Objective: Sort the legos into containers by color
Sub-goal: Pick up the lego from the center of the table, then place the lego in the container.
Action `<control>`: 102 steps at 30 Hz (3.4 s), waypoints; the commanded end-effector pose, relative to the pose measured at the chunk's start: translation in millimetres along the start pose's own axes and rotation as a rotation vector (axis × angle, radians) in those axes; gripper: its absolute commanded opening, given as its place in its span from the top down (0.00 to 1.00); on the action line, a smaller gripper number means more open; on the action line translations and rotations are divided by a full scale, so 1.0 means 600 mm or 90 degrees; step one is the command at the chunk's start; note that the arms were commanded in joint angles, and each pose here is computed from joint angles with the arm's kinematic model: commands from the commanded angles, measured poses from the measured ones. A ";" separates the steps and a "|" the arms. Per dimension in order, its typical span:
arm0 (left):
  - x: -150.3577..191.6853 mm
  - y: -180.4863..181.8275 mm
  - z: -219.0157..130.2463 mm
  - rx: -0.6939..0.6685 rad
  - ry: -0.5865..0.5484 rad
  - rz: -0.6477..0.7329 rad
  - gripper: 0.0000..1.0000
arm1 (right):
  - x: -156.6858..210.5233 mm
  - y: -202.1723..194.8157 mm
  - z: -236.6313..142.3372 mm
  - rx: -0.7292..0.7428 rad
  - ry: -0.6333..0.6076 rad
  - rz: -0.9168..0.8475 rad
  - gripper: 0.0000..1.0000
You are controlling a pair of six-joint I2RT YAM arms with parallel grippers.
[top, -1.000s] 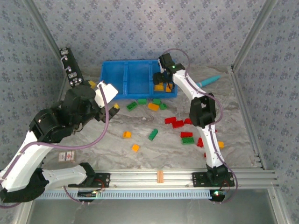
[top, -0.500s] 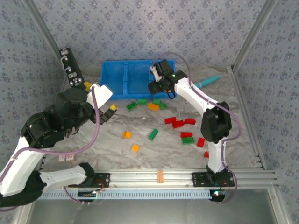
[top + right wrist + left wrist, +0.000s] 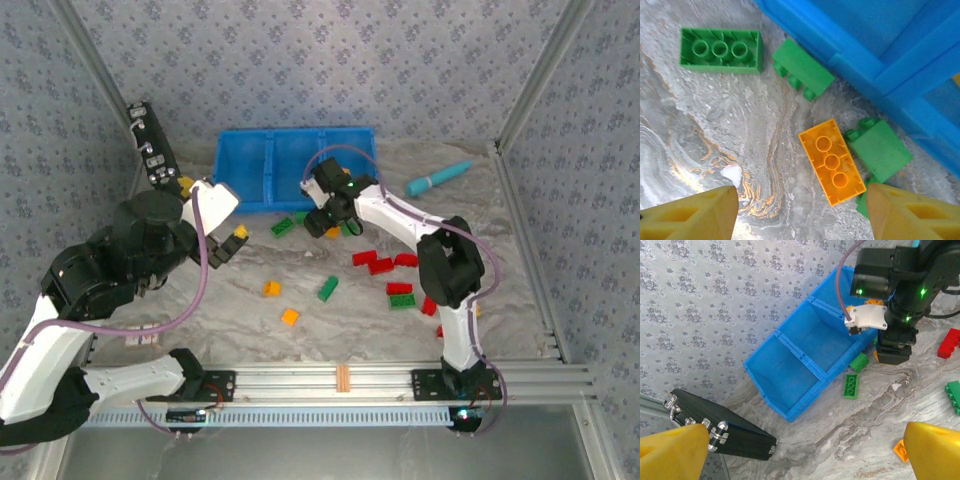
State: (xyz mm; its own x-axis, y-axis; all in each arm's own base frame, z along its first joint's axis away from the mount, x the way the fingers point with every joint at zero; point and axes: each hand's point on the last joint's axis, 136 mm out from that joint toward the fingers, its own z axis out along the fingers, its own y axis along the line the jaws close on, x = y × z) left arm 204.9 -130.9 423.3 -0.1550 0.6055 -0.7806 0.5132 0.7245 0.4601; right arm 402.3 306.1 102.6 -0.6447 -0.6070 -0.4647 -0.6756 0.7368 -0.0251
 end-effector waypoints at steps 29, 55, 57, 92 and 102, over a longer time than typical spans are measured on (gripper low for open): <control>0.005 -0.004 0.023 -0.017 0.019 0.023 0.00 | 0.056 -0.056 0.127 0.073 0.124 -0.020 0.38; 0.006 0.007 0.011 -0.030 0.012 0.018 0.00 | 0.137 -0.034 0.096 0.124 0.179 -0.010 0.71; 0.005 0.007 0.011 -0.030 0.012 0.019 0.00 | 0.145 -0.034 0.093 0.129 0.183 -0.006 0.73; 0.008 0.024 0.009 -0.063 0.023 0.033 0.00 | -0.108 -0.225 -0.052 0.214 -0.074 0.094 0.81; 0.009 0.018 0.023 -0.057 0.034 0.043 0.00 | -0.131 -0.271 0.027 0.199 -0.072 0.122 0.74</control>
State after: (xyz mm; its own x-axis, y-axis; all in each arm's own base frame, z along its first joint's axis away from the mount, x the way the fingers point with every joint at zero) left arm 219.4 -126.1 410.2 -0.1835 0.6677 -0.7215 0.4630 0.7062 0.5357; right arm 566.6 237.1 127.6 -0.6912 -0.4210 -0.5874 -0.3773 0.9034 -0.2034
